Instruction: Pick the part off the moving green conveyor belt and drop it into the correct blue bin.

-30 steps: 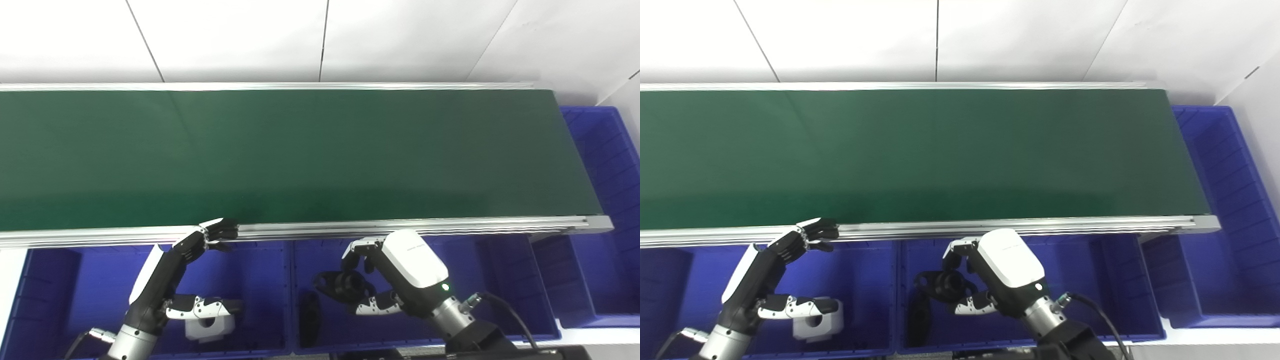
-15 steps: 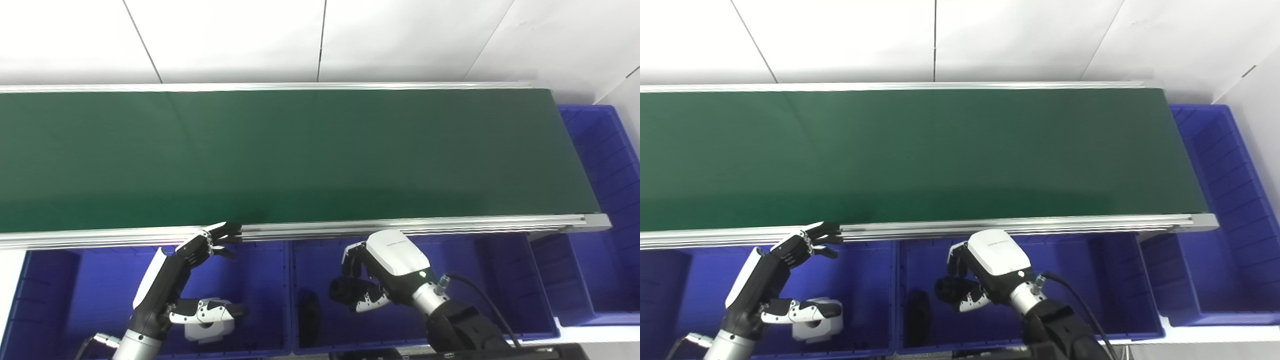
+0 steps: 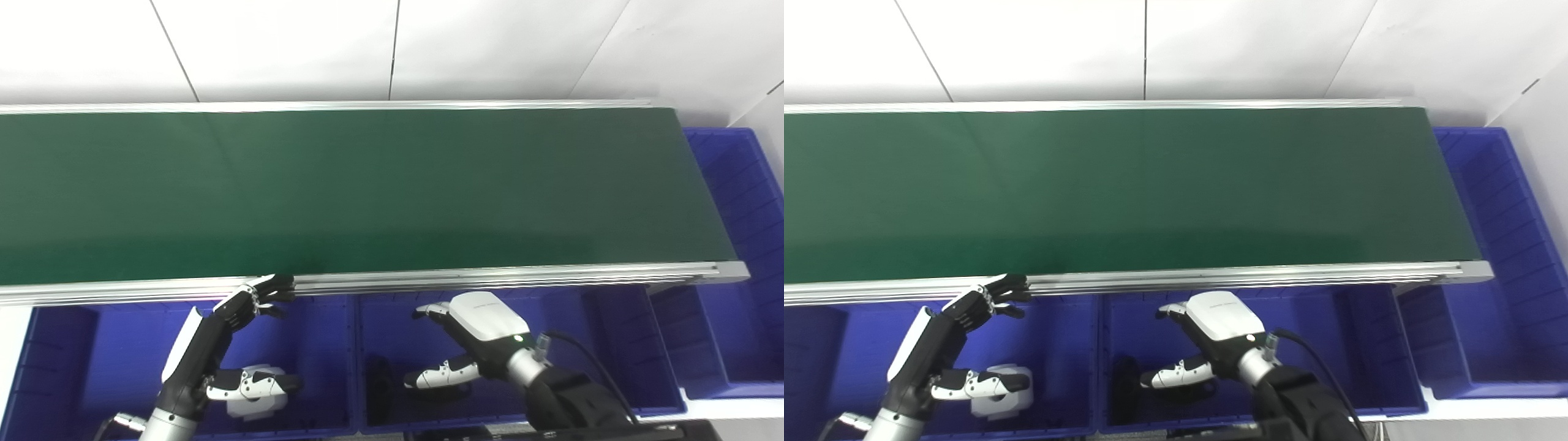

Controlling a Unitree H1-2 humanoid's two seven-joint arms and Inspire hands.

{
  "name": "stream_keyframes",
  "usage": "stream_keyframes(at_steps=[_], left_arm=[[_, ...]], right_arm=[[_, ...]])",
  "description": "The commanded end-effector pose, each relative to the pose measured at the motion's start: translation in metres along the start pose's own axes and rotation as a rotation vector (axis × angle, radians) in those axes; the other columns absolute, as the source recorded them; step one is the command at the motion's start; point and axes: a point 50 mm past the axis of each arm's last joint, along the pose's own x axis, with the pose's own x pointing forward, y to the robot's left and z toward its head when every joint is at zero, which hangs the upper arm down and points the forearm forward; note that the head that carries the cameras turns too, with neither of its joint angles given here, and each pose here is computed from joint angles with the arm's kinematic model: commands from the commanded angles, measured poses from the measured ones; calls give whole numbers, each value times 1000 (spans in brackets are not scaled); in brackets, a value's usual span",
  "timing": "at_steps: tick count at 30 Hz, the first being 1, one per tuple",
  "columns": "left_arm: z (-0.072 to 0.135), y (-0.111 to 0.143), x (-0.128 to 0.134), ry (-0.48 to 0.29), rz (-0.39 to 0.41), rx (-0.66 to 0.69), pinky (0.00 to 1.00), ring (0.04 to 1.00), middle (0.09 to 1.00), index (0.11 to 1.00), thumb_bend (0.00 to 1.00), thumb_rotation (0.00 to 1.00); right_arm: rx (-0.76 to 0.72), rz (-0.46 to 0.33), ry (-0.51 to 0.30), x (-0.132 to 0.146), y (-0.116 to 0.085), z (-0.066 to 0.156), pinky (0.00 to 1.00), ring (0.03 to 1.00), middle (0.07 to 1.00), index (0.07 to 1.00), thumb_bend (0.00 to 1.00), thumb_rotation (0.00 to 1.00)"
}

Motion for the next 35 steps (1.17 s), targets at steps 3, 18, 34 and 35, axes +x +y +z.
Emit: stream_keyframes(at_steps=[3, 18, 34, 35], left_arm=[[9, -1, -3, -50, 6, 3, 650, 732, 779, 772, 760, 269], [5, -19, -11, -11, -5, 4, 639, 728, 785, 778, 761, 248], [-13, -33, -20, 54, 15, 45, 725, 767, 792, 774, 767, 283], [-15, -33, -19, 55, 17, 50, 726, 768, 792, 773, 768, 284]], right_arm=[[131, -108, -103, -22, -2, 8, 694, 795, 817, 812, 655, 603], [670, -394, -327, -45, 34, 36, 635, 721, 771, 815, 614, 554], [745, -414, -342, -26, 68, 16, 656, 775, 855, 898, 648, 538], [745, -414, -343, -25, 69, 15, 656, 775, 855, 898, 648, 535]])
